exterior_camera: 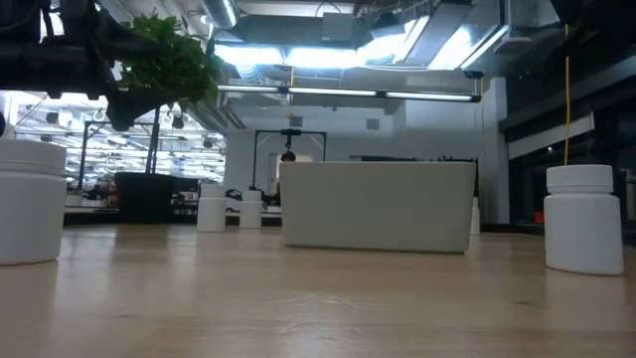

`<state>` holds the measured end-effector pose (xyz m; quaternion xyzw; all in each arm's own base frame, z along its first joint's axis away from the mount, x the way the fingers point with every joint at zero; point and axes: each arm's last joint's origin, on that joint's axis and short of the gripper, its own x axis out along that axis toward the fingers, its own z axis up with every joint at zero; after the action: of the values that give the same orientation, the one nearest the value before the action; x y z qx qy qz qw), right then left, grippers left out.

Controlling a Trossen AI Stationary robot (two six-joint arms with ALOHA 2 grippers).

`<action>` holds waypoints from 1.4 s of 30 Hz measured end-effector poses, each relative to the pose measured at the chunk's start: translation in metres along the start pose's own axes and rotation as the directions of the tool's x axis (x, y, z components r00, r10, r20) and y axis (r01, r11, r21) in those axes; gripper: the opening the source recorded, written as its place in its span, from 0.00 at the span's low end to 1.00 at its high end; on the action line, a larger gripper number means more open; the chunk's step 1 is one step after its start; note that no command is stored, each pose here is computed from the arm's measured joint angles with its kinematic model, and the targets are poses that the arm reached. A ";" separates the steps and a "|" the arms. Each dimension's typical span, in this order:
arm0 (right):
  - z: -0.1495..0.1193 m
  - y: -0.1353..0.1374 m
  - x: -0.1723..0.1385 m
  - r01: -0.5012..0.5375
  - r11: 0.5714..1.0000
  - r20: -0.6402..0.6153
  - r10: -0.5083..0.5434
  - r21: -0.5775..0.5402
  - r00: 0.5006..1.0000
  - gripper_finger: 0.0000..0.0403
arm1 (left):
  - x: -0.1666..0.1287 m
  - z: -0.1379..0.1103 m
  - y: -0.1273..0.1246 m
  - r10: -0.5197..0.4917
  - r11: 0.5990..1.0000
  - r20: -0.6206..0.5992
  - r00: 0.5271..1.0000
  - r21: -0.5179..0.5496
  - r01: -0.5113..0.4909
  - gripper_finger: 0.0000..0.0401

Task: Pick and place pill bottles into a basket
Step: Put the top white small pill bottle into the bin

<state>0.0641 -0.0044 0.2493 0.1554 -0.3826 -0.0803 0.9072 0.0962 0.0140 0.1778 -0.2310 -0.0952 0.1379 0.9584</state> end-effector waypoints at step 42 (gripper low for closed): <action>0.099 0.067 0.167 -0.064 0.744 -0.604 -0.486 -0.666 0.632 0.53 | -0.001 0.009 -0.001 0.058 0.987 0.119 0.991 -0.153 -0.040 0.87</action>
<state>0.1108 -0.0078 0.4497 -0.0928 0.0974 -0.2460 0.9599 0.0938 0.0168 0.1858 -0.2959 -0.1588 0.1679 0.9268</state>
